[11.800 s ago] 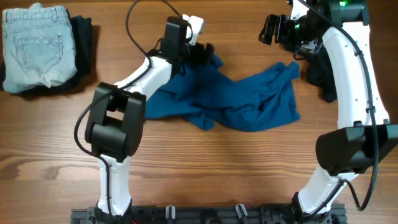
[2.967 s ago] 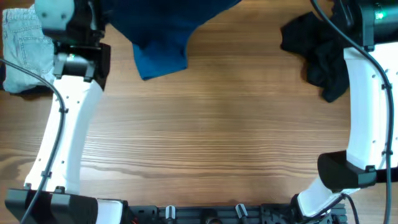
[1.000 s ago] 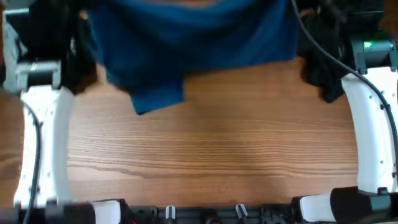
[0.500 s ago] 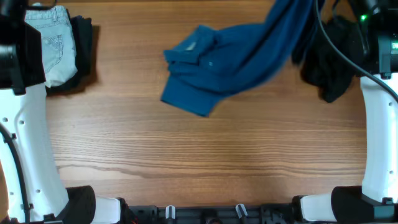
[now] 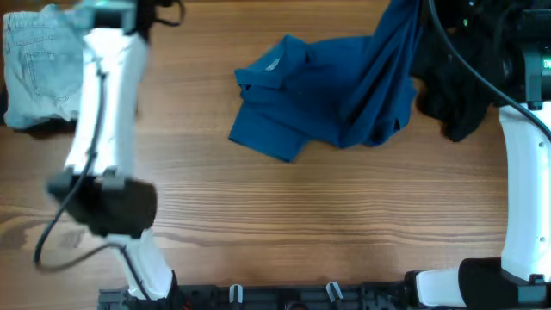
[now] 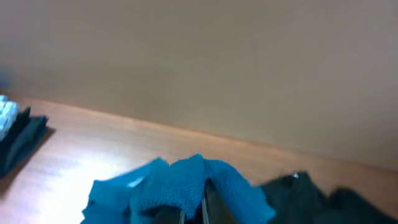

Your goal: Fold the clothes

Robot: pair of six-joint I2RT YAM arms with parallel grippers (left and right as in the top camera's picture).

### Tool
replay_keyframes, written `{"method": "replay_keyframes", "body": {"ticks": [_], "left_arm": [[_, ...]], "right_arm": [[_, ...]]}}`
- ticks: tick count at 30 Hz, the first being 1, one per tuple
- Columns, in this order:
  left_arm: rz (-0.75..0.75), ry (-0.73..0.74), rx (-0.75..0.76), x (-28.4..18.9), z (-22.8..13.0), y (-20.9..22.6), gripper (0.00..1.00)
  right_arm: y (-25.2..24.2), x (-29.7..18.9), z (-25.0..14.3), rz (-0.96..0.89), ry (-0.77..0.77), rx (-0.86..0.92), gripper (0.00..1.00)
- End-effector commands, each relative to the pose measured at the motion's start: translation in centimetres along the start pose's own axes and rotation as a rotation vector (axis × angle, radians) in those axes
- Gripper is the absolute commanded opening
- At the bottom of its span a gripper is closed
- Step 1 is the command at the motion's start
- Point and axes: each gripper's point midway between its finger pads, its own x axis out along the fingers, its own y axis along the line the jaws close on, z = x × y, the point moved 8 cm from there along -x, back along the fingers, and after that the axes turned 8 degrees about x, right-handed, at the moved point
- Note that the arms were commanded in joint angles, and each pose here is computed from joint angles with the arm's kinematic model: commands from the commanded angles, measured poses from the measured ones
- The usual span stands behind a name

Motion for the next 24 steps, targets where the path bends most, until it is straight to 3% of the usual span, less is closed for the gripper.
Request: {"method": "replay_keyframes", "body": {"ticks": [1,9,15,20,24], "left_arm": [[-0.067,0.069,0.083,7.4,-3.9,-0.4,0.96],[-0.007,0.114,0.142,18.6,-11.9,-1.3,1.0],[0.043,0.133,0.259,22.8,-16.4,-3.2,1.0],[0.074,0.137,0.456,25.3,-19.4,-4.9,1.0],[0.081,0.143,0.488,26.1,-20.6,-5.1,0.99]], "right_arm": [[0.5,-0.9,0.1,0.024,0.014,0.006,0.04],[0.6,-1.0,-1.7,0.034,0.122,0.055,0.04],[0.6,-1.1,-2.1,0.04,0.142,0.06,0.04],[0.6,-1.1,-2.5,0.042,0.169,0.069,0.04],[0.7,-1.2,-2.9,0.047,0.194,0.076,0.04]]}}
